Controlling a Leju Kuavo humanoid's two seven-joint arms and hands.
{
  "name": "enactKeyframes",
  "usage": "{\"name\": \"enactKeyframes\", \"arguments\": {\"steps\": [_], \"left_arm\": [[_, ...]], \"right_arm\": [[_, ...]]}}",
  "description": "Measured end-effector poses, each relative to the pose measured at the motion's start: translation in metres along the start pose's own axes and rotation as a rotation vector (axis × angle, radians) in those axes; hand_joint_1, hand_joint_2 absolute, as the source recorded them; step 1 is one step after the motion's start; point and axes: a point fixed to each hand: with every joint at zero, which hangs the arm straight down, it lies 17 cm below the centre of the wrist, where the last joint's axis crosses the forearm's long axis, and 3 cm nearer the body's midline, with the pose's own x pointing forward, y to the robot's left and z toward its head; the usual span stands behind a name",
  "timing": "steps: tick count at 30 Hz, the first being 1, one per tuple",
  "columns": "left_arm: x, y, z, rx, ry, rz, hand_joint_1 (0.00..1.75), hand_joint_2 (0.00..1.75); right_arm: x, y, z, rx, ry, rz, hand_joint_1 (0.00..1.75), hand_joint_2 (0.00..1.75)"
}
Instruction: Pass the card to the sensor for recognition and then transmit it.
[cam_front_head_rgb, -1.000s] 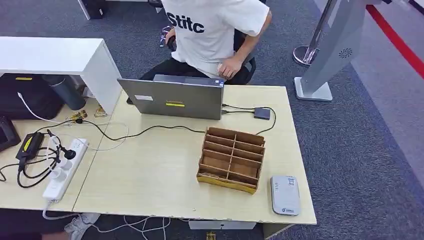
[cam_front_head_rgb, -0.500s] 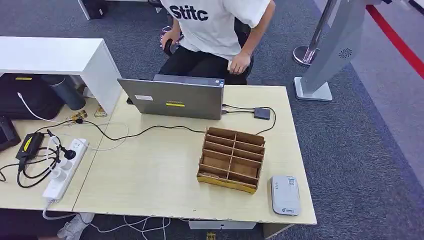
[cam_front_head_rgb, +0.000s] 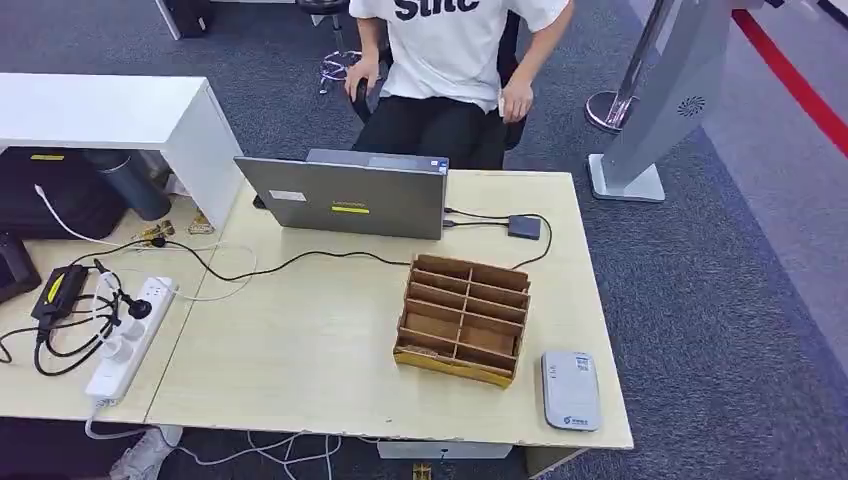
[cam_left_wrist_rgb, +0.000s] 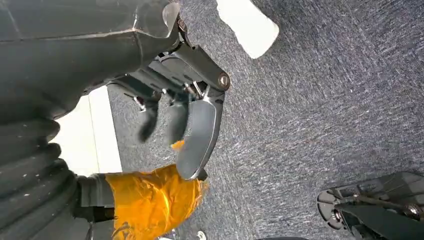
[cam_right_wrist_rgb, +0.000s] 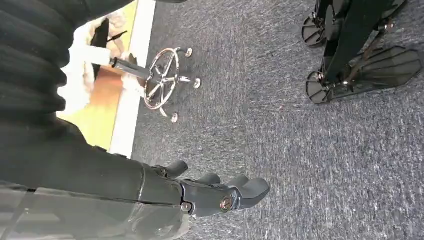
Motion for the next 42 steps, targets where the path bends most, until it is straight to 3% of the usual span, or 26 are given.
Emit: {"name": "enactKeyframes", "arguments": {"steps": [42], "left_arm": [[0.003, 0.0, 0.0, 0.006, -0.007, -0.021, 0.0, 1.75]], "right_arm": [[-0.006, -0.016, 0.0, -0.028, 0.023, -0.05, 0.0, 1.75]]}}
